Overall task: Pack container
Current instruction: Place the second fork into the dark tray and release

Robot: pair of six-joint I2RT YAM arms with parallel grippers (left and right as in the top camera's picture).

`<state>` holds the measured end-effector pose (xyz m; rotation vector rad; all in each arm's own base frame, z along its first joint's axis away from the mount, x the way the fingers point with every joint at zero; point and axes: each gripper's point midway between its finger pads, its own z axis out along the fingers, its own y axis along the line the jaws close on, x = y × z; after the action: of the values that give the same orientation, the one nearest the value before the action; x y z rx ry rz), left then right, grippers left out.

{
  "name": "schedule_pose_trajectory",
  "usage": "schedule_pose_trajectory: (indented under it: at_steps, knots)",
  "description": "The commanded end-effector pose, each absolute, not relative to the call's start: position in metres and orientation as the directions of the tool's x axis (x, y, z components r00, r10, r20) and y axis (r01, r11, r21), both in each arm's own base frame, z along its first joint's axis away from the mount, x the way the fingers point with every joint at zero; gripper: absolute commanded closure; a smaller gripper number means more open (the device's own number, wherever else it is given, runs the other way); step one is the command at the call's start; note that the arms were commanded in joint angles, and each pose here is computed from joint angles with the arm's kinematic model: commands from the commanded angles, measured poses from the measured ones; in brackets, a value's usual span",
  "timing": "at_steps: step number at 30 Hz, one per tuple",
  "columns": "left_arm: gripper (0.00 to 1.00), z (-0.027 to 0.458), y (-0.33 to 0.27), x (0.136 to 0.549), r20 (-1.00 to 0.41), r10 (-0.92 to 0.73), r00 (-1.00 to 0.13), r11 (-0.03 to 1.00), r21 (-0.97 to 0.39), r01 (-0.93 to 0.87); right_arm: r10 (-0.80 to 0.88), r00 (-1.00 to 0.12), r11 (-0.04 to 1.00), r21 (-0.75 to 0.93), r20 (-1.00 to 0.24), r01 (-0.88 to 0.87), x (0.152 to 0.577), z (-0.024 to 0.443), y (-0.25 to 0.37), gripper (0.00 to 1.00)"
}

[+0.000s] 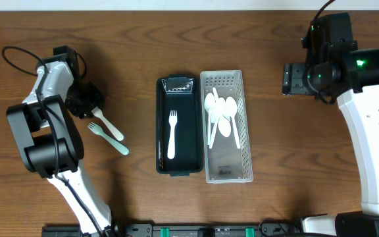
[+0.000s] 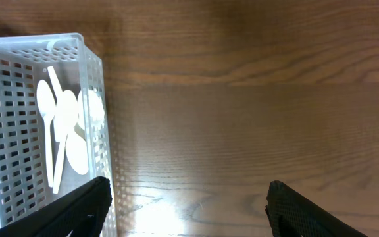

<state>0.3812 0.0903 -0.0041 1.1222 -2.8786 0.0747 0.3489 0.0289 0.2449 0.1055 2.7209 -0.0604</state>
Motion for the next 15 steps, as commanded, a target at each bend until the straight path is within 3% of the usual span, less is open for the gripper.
schedule_pose_trajectory:
  at_steps: [1, 15]
  knots:
    - [0.60, -0.0178, 0.0892, 0.3668, 0.108, -0.672, -0.732, 0.738, 0.014, -0.675, 0.056, -0.918, 0.996, -0.045, -0.394, 0.080, 0.3492, 0.2402, 0.0248, 0.21]
    - [0.78, -0.0162, 0.0886, 0.3653, 0.115, -0.672, -0.731, 0.737, 0.017, -0.675, 0.056, -0.918, 0.996, -0.045, -0.393, 0.080, 0.3491, 0.2402, 0.0248, 0.21]
